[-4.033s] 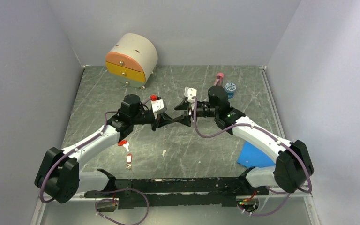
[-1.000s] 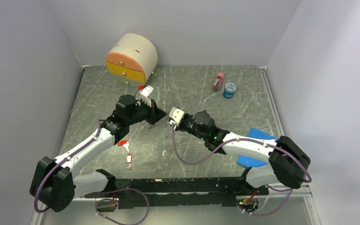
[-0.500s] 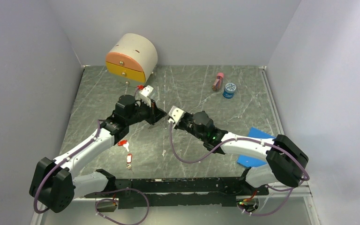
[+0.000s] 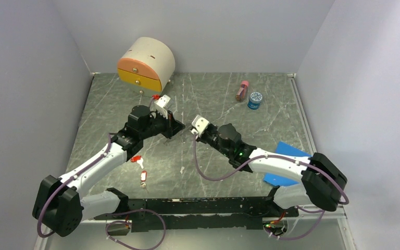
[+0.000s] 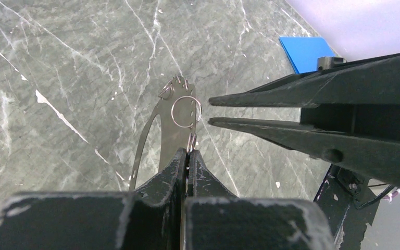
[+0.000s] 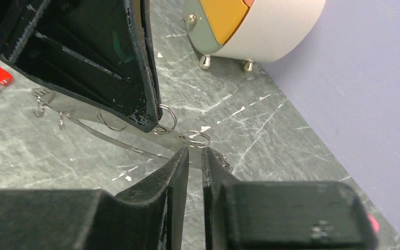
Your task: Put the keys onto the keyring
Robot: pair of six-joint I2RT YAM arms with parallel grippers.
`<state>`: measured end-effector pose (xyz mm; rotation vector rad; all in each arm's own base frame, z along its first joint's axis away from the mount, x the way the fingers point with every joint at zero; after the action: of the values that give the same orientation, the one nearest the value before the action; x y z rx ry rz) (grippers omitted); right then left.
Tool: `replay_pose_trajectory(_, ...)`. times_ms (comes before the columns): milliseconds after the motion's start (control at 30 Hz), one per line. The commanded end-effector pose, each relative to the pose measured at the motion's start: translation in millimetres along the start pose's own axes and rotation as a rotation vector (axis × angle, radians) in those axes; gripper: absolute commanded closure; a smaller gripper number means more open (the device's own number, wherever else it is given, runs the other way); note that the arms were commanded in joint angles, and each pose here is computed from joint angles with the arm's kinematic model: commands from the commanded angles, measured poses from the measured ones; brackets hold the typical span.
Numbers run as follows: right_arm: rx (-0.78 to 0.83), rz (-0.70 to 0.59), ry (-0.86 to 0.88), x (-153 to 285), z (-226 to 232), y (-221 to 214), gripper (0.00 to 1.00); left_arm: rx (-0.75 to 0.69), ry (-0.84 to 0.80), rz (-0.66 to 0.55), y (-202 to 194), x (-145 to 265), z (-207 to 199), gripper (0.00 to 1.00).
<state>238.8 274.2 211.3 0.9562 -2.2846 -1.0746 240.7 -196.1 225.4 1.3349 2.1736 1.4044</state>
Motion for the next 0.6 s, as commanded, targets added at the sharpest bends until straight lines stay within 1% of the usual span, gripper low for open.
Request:
replay_pose_trajectory(0, -0.089, -0.100, -0.054, 14, -19, 22, 0.76, -0.084, -0.052, -0.084, 20, 7, -12, 0.97)
replay_pose_trajectory(100, -0.172, -0.131, -0.043, 21, -31, 24, 0.59, -0.135, -0.054, -0.083, 17, 9, -10, 0.97)
replay_pose_trajectory(167, -0.254, -0.133, -0.044, 24, -41, 26, 0.46, -0.178, -0.057, -0.078, 14, 10, -8, 0.97)
replay_pose_trajectory(233, -0.344, -0.119, -0.043, 23, -52, 26, 0.37, -0.237, -0.063, -0.067, 10, 11, -6, 0.97)
replay_pose_trajectory(333, -0.433, -0.110, -0.025, 24, -63, 29, 0.31, -0.344, -0.060, -0.051, 7, 14, -1, 0.97)
replay_pose_trajectory(500, -0.498, -0.146, -0.019, 29, -70, 36, 0.22, -0.476, -0.101, -0.020, 5, 18, -2, 0.98)
replay_pose_trajectory(567, -0.518, -0.174, -0.016, 31, -72, 40, 0.20, -0.519, -0.138, -0.027, 5, 18, -4, 0.97)
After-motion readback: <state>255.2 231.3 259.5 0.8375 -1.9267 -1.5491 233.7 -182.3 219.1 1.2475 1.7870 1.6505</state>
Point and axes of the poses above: each gripper's point midway between its finger pads, its own x axis back along the fingers, its own z axis along the line the jaws close on, y = z × x, the point moved 7 cm from there along x, back along the fingers, and after that the axes turned 11 degrees about x, right-handed, at the moved point
